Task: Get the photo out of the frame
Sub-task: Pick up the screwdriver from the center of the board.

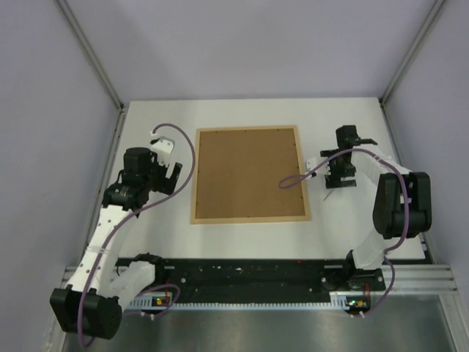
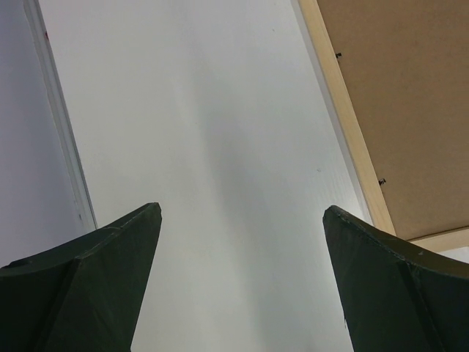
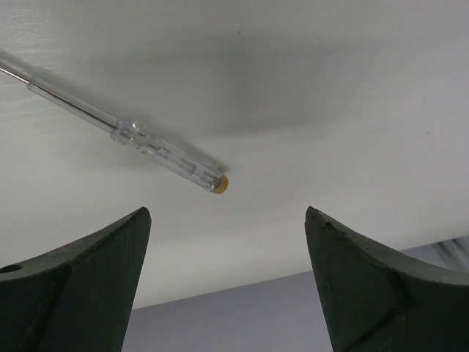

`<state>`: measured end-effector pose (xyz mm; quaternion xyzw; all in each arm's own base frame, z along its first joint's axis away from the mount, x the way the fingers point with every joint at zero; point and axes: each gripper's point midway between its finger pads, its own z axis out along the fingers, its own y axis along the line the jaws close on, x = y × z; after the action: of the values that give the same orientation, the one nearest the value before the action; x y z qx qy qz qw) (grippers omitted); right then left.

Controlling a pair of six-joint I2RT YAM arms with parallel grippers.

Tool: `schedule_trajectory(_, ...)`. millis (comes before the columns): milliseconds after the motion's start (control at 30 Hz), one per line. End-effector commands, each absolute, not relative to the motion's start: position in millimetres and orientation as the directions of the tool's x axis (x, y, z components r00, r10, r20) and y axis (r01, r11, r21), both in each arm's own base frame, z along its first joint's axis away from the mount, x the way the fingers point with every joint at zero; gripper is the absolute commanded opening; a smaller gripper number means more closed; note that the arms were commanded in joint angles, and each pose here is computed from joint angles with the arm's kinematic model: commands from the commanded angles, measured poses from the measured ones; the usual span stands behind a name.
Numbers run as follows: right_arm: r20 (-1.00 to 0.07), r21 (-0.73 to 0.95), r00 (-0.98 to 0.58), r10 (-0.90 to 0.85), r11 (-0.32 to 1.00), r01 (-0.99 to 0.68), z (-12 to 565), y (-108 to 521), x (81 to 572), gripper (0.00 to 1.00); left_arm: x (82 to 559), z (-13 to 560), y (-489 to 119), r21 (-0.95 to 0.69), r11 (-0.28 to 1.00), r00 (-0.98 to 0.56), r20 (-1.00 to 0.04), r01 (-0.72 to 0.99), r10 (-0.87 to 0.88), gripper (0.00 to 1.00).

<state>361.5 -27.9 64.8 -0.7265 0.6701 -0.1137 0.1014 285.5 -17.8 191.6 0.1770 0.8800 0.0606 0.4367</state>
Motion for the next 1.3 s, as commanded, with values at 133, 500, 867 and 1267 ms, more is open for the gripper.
schedule_trajectory(133, -0.009, -0.292, 0.113, -0.994, -0.106, -0.951, 50, -22, 391, 0.8, 284, 192, -19, 0.218, 0.941, -0.539, -0.776, 0.26, 0.328, 0.99)
schedule_trajectory(500, -0.049, -0.195, 0.129, -0.99, -0.117, -0.974, 19, -16, 373, 0.74, 286, 193, -23, 0.195, 0.942, -0.534, -0.784, 0.273, 0.317, 0.99)
schedule_trajectory(867, -0.129, -0.133, 0.185, -0.974, -0.168, -0.977, 9, -3, 354, 0.68, 286, 191, -24, 0.179, 0.945, -0.541, -0.783, 0.274, 0.306, 0.99)
schedule_trajectory(1267, -0.131, -0.077, 0.257, -0.958, -0.248, -0.966, -2, 2, 341, 0.63, 286, 191, -24, 0.166, 0.947, -0.544, -0.785, 0.275, 0.296, 0.99)
